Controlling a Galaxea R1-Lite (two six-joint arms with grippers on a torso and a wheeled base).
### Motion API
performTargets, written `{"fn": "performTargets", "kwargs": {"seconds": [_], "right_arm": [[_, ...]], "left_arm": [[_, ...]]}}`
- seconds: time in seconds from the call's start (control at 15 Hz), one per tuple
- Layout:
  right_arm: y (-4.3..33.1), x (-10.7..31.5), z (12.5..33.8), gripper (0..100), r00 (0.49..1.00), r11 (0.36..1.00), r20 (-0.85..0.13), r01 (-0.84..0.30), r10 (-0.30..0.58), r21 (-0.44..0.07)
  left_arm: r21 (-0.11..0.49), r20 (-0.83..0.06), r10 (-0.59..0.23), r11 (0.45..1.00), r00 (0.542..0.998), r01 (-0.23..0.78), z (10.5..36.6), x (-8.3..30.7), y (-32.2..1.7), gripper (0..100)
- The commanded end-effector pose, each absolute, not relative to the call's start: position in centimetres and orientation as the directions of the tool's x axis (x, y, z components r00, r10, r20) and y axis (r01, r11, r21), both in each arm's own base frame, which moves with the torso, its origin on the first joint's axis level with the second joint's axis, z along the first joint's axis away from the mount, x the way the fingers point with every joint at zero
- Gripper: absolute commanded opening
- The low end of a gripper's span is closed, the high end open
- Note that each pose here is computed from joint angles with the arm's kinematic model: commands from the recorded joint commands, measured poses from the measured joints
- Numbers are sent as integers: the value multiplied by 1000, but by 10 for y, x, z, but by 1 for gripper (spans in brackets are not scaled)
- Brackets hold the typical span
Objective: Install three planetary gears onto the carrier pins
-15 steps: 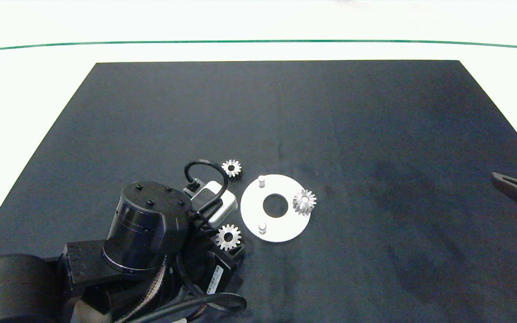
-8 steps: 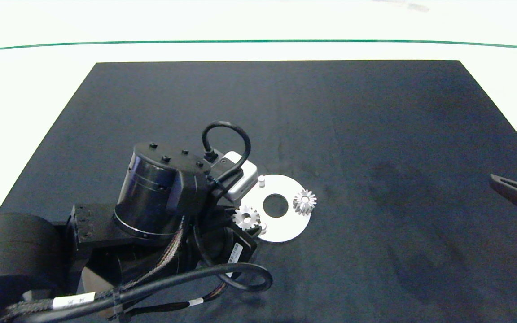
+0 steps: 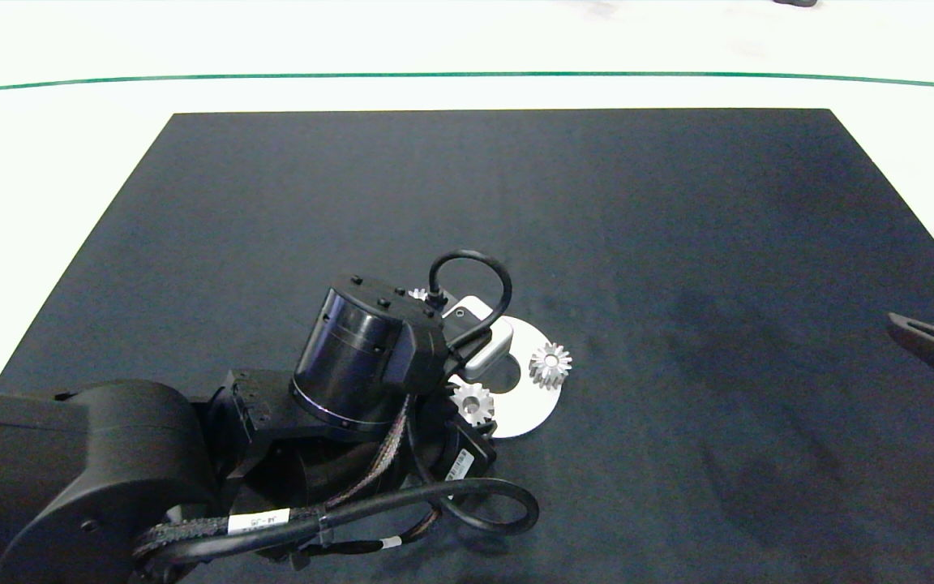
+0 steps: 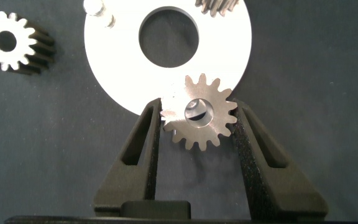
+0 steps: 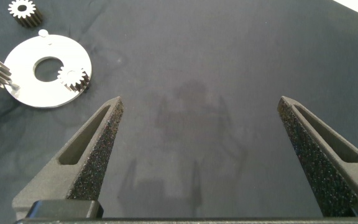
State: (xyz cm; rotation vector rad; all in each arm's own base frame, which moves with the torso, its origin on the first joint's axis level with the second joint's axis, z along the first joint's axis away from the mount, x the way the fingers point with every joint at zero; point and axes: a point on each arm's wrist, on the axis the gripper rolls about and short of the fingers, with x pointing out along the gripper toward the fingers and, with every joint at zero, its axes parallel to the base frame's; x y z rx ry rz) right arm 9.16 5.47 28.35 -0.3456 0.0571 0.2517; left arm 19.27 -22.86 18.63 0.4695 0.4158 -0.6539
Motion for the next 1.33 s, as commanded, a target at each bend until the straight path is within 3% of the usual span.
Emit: {"fn": "performTargets", "kwargs": {"seconds": [0.07, 1.33], "right_arm": [[55, 91, 284, 100, 968, 910, -97, -252, 233, -328], [55, 91, 284, 100, 968, 910, -97, -252, 233, -328]], "left_arm": [[287, -524, -467, 691, 712, 664, 179, 195, -232, 0], [311, -510, -460, 689, 727, 655, 178, 204, -235, 0]]}}
